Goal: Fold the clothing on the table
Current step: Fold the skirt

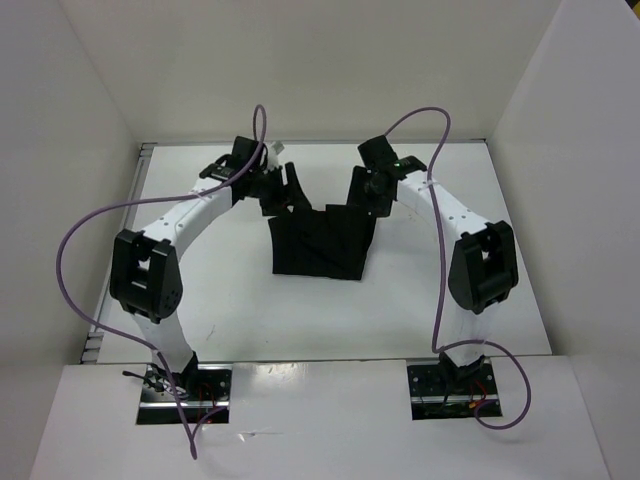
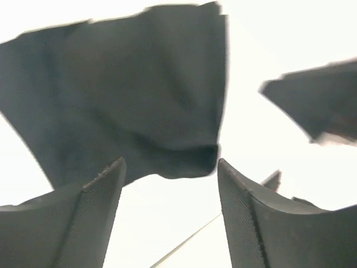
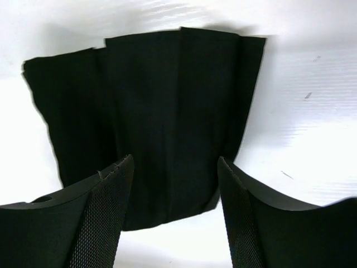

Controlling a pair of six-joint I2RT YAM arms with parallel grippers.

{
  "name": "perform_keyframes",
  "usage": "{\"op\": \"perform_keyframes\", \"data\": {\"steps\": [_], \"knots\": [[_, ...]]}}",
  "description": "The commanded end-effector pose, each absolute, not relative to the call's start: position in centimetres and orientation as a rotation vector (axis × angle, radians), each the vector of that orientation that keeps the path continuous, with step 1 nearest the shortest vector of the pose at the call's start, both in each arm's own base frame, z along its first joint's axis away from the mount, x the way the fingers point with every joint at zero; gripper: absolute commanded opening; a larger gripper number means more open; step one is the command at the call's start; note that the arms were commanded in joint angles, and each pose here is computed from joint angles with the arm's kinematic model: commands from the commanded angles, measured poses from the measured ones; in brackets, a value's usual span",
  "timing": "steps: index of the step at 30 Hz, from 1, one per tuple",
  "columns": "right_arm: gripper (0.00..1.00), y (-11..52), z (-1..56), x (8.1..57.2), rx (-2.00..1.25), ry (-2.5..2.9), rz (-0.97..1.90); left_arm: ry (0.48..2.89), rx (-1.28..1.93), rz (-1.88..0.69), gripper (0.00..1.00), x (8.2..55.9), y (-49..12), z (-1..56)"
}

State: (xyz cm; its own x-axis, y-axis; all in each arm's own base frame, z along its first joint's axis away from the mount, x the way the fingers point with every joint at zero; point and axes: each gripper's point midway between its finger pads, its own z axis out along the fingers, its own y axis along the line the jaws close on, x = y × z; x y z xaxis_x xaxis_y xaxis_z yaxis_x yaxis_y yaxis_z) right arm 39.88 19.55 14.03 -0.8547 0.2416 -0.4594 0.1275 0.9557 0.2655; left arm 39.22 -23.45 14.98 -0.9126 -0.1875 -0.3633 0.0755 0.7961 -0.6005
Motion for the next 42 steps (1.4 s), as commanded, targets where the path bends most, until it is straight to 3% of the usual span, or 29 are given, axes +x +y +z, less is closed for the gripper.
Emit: {"op": "perform_keyframes", "data": {"steps": [1,9,20,23,26,27,30,34,38,40,42], "knots": [[0.67,18.1,16.2,40.4,0.268,2.522,0.257,2.463,-0.04,-1.129,0.75,38.7,-25.9,21.1],[0.67,17.9,16.5,39.7,0.302,2.493,0.285,2.594,-0.177,-1.114,0.79,40.1,-27.5,17.1],[0.67,16.7,18.2,38.5,0.315,2.436,0.302,2.649,-0.235,-0.97,0.75,42.3,-28.3,14.5],[0.67,16.6,18.2,38.2,0.315,2.436,0.302,2.67,-0.242,-0.934,0.62,42.4,-28.4,13.9],[0.66,16.5,18.2,38.0,0.315,2.436,0.302,2.705,-0.22,-0.901,0.32,41.9,-28.4,13.2],[0.66,16.4,18.2,38.1,0.319,2.432,0.292,2.714,-0.211,-0.894,0.3,41.7,-28.3,12.8],[0.66,16.0,18.9,38.3,0.318,2.414,0.294,2.742,-0.208,-0.879,0.32,41.1,-28.0,12.0],[0.66,16.0,19.5,38.2,0.318,2.405,0.299,2.775,-0.188,-0.843,0.49,40.1,-28.2,11.0],[0.66,16.0,19.9,38.2,0.318,2.396,0.304,2.789,-0.179,-0.84,0.54,39.6,-28.5,10.9],[0.66,16.0,19.9,37.9,0.314,2.4,0.315,2.795,-0.167,-0.834,0.48,39.7,-28.5,10.8],[0.66,15.9,19.9,37.6,0.314,2.4,0.315,2.8,-0.155,-0.835,0.27,39.4,-28.8,11.0]]}}
